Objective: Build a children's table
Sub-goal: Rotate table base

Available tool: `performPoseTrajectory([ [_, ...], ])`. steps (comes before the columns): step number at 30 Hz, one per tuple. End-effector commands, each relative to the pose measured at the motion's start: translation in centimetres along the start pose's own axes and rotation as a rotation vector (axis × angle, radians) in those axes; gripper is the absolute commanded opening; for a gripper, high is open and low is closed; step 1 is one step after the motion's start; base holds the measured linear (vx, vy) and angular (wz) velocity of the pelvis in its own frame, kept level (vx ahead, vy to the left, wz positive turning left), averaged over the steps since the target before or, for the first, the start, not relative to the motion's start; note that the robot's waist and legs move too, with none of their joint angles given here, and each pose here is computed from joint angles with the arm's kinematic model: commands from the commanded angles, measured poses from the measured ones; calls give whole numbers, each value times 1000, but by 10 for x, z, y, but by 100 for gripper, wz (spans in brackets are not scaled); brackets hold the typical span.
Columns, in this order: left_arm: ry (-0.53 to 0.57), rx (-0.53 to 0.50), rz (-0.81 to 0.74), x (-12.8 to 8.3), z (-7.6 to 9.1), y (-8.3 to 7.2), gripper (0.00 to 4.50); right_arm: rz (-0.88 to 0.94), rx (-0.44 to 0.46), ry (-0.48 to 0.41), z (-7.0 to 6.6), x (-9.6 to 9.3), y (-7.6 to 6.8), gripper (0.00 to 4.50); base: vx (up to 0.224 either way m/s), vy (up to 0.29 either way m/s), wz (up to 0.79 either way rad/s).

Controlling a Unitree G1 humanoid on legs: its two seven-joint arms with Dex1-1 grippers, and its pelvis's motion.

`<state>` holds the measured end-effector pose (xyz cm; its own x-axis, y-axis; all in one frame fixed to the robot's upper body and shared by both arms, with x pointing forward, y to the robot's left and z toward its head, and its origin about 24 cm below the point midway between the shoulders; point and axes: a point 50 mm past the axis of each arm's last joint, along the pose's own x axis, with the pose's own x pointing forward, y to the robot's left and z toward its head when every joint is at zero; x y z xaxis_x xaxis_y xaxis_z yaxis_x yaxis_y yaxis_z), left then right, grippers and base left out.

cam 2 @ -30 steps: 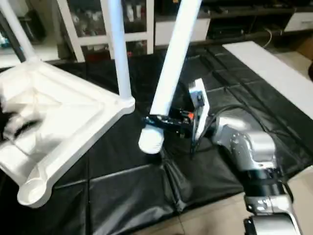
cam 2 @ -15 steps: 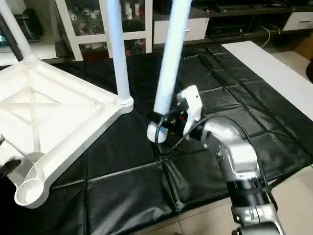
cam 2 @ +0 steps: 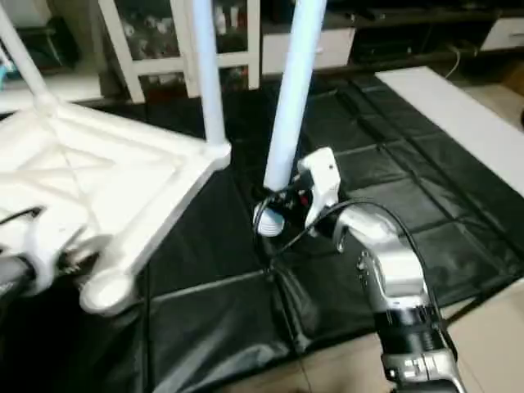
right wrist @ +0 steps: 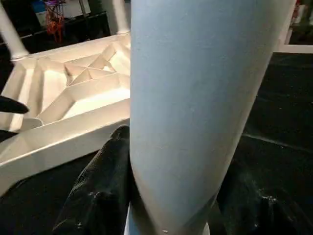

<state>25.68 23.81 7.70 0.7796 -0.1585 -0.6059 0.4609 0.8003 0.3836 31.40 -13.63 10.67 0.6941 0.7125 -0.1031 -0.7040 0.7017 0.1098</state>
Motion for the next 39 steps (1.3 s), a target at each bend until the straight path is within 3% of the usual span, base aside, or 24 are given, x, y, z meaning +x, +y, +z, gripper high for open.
performPoseTrajectory([
  [1,-30,45,-116,12,7,-23,334,-24,-30,-45,11,-4,-3,187,0,0,0],
  [3,-76,65,-162,18,17,-34,334,-31,-30,-45,11,-4,-4,187,0,0,0],
  [5,-170,72,-259,27,38,-60,334,-45,-32,-44,11,-5,-6,187,0,0,0],
  [6,-170,72,-259,27,38,-60,334,-45,-32,-44,11,-5,-6,187,0,0,0],
  [7,-236,71,-309,31,51,-76,334,-55,-32,-50,12,-5,-8,187,0,0,0],
  [8,-236,71,-309,31,51,-76,334,-55,-32,-50,12,-5,-8,187,0,0,0],
  [10,-364,48,-366,38,77,-101,334,-73,-32,-67,15,-5,-10,187,0,0,0],
  [16,-473,32,-265,47,100,-106,334,-81,-37,-76,17,-6,-10,187,0,0,0],
  [21,-494,86,-281,42,97,-91,334,-64,-52,-78,19,-13,-10,187,0,0,0],
  [23,-529,81,-371,34,95,-89,334,-45,-61,-70,19,-18,-10,187,0,0,0],
  [24,-543,76,-412,31,94,-89,360,-41,-63,-67,19,-20,-10,187,0,0,0],
  [26,-588,64,-574,20,91,-100,367,-57,-65,-62,17,-25,-13,187,0,0,0],
  [28,-592,68,-628,18,89,-104,384,-61,-66,-57,16,-27,-14,187,0,0,0],
  [30,-560,143,-721,17,80,-116,400,-60,-69,-43,14,-32,-14,187,0,0,0],
  [35,-505,201,-726,28,71,-116,413,-33,-81,-20,12,-38,-12,187,0,0,0],
  [39,-445,223,-590,47,68,-101,395,-25,-88,-14,11,-39,-9,187,0,0,0],
])
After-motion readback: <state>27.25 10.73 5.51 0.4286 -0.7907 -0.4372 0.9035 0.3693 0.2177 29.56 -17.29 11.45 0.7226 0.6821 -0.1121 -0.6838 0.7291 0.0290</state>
